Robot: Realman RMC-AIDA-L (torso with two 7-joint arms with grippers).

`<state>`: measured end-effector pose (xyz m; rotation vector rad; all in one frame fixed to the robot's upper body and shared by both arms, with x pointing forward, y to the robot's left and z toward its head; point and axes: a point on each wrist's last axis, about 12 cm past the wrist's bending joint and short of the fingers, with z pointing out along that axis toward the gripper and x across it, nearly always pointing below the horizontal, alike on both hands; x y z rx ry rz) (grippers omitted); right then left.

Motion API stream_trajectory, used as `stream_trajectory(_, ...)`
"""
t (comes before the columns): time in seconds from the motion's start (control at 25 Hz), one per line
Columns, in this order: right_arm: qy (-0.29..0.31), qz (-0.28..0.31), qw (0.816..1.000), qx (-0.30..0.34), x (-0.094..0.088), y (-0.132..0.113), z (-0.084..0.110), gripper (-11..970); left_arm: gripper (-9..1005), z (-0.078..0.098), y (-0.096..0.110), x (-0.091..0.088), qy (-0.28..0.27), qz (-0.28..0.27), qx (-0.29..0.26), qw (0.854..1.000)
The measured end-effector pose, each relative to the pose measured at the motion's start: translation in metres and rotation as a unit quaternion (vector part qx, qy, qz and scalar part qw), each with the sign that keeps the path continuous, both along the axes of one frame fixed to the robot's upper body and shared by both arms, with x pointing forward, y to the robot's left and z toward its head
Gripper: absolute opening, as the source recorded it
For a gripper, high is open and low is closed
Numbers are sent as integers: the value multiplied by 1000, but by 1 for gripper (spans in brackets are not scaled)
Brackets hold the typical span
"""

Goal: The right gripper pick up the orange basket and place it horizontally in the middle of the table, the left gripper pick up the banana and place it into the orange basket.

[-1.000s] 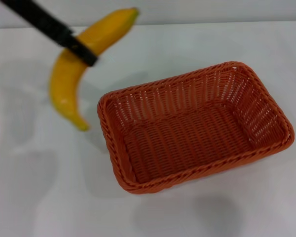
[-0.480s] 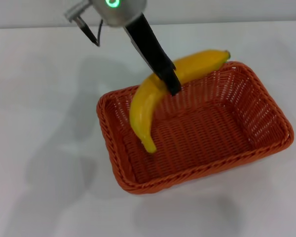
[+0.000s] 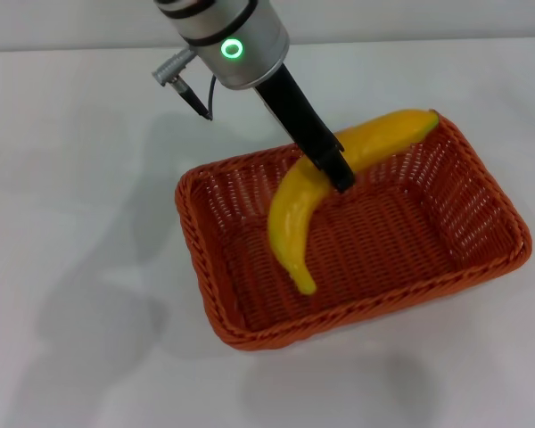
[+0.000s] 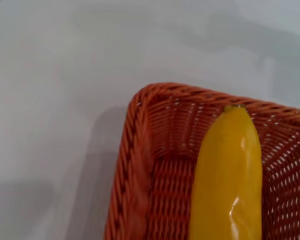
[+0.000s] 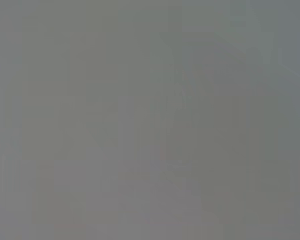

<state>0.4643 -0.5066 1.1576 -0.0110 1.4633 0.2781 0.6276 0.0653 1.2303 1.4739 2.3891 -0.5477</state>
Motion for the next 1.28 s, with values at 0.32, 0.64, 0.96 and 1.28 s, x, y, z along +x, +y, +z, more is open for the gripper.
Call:
stream_trajectory(0.32, 3, -2, 1000, 1, -1, 0, -1, 648, 618, -2, 3, 0, -5, 3, -10, 1000)
stream_trajectory(0.64, 7, -12, 1000, -8, -13, -6, -1, 648, 793, 15, 34, -7, -67, 23, -74, 995)
stream_trajectory(0.96, 14, -16, 999, -23, -29, -13, 5, 648, 893, 34, 97, -28, -148, 77, -186, 968)
stream_trajectory(1.28, -5, -34, 999, -14, -57, -17, 2, 648, 894, 29, 188, -74, -279, 147, -347, 883)
